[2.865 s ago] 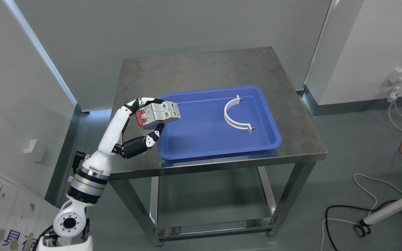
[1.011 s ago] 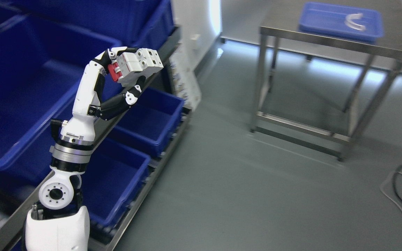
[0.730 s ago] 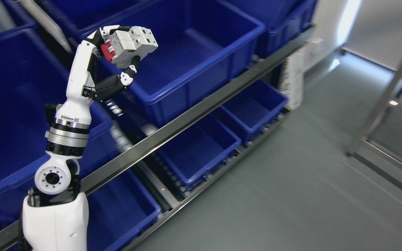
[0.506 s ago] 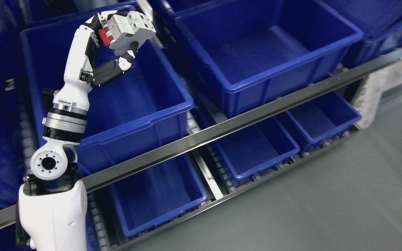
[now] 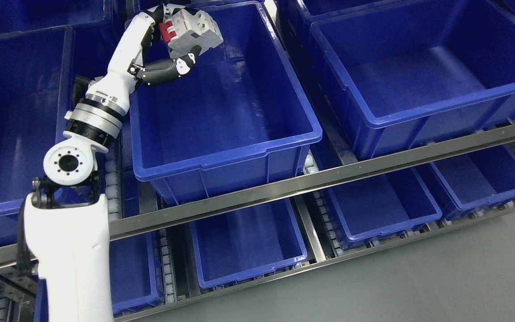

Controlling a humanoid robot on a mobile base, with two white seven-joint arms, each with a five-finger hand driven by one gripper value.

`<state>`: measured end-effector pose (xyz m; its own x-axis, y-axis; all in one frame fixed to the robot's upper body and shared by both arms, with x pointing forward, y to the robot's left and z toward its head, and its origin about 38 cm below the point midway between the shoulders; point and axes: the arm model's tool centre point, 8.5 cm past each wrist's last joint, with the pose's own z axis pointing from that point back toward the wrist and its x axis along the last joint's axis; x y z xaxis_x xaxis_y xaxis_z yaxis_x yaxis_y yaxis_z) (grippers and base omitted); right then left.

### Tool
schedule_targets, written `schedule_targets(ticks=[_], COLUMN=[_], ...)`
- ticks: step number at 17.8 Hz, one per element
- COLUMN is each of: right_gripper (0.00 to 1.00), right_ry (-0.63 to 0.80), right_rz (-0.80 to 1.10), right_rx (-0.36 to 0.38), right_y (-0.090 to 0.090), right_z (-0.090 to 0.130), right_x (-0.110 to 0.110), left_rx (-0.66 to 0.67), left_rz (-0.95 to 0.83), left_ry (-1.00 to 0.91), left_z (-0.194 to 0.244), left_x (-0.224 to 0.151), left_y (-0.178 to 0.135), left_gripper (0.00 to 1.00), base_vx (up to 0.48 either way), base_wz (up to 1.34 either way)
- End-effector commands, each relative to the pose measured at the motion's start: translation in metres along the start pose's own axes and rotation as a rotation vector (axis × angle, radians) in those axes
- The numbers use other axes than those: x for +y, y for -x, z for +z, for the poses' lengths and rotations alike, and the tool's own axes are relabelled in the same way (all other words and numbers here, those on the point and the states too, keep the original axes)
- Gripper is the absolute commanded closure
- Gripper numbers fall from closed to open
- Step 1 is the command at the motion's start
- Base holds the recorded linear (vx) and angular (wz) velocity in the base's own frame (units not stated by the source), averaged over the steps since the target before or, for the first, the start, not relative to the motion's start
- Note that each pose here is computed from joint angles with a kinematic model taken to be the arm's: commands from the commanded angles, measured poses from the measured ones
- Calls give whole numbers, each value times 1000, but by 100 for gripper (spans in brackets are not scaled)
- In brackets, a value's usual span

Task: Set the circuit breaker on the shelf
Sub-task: 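Lower the breaker into the upper blue bin and open the left hand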

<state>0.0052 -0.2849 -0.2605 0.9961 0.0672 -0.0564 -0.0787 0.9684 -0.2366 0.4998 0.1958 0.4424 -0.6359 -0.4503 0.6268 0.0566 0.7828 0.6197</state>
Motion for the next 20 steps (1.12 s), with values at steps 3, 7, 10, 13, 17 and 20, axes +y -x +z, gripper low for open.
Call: schedule_targets(ticks=[3,7,10,13,17,20], right_gripper=[0,0,0,0,0,0], right_ry=[9,11,9,11,11,11], right_rz=[5,5,5,5,5,5], right_rx=[-123,-123,-123,-123,-123,-123], right_y=[-12,-12,-12,-12,-12,-12], right_z=[0,0,0,0,0,0], right_x=[-9,-9,-9,-9,-9,-9], left_rx=[356,509,585,591,590,598], left_rz=[-96,-111,-119,-150,-181,-195], left_ry=[238,301,332,281,154,118], left_z=[-50,-41,-29,-32,-39,-37], left_x=[-36,-55,-76,-69,-47,-42], left_y=[92,147,174,174,172,174], left_gripper=[78,76,75,73,68,49], base_vx=[-5,-5,-3,-1,0,0], base_wz=[-34,-69,-51,-28,0,0])
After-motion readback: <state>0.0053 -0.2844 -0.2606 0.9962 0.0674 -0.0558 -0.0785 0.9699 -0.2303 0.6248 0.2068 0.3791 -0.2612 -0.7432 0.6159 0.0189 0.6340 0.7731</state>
